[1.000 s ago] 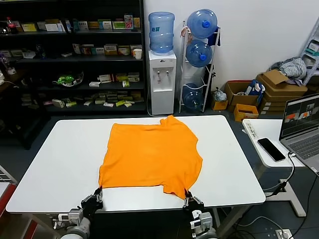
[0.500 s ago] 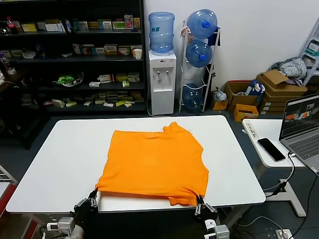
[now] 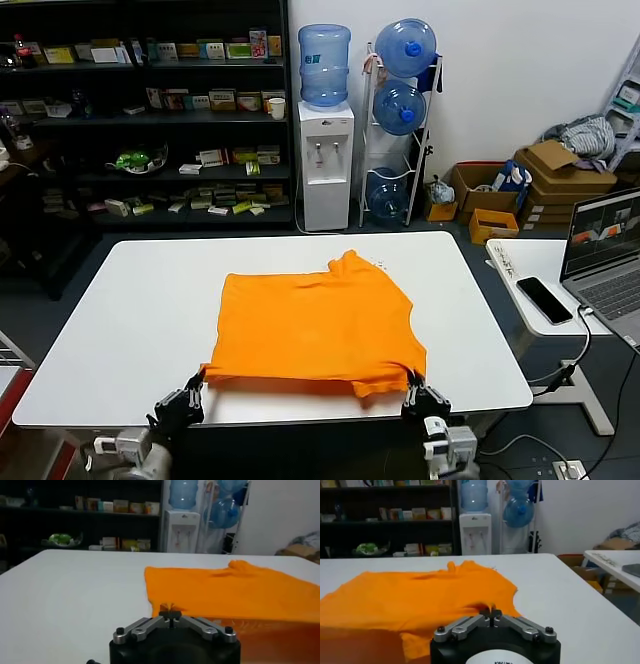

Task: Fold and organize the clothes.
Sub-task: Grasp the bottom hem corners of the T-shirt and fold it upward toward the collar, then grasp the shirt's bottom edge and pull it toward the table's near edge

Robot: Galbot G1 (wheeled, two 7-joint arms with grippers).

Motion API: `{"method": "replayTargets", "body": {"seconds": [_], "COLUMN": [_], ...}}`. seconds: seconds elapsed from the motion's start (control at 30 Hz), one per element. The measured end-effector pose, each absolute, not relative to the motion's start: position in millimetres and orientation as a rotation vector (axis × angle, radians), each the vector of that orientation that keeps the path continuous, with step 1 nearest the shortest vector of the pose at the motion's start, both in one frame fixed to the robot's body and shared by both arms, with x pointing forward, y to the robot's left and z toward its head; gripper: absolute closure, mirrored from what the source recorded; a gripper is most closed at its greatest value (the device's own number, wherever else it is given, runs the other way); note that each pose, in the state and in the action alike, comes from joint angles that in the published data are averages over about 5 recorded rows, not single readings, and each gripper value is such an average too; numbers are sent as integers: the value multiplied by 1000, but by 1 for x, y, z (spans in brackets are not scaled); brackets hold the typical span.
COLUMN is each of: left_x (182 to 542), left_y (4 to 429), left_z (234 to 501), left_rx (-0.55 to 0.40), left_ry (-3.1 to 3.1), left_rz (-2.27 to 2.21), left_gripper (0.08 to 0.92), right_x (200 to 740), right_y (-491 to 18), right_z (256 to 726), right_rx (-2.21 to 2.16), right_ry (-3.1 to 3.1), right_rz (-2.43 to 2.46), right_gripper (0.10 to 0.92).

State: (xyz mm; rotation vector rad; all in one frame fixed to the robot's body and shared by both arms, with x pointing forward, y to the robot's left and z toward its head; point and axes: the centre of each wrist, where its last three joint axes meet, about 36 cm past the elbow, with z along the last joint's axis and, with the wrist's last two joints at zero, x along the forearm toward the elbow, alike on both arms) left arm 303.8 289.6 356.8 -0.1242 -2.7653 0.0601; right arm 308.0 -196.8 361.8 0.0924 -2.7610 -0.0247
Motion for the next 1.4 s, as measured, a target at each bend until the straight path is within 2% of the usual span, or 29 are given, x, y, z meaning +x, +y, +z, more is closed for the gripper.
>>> {"method": "replayTargets", "body": {"seconds": [0.43, 0.53, 0.77, 0.97, 1.27, 1.4], "left_x": [392, 405, 412, 390, 350, 346], "left_y": [310, 315, 323, 319, 314, 313], "left_z": [338, 336, 338, 341, 315, 302], "left_rx": [-167, -164, -154, -163, -125, -109], "left_ry": [-2761, -2760, -2762, -2773, -2794, -2801], "left_rz": [43, 39, 22, 2, 47, 67], "left_gripper": [901, 850, 652, 487, 234, 182], "right_x": [411, 426, 442, 428, 385, 376], "right_y": [-187, -183, -185, -206, -240, -247], "right_z": [360, 360, 361, 358, 326, 314], "right_rx": [158, 176, 200, 201, 165, 147], "right_ry": [-2726, -2715, -2714, -2741, -2731, -2722], "right_rz": [-31, -24, 13, 48, 91, 89], "right_gripper": [897, 856, 659, 494, 245, 203]}}
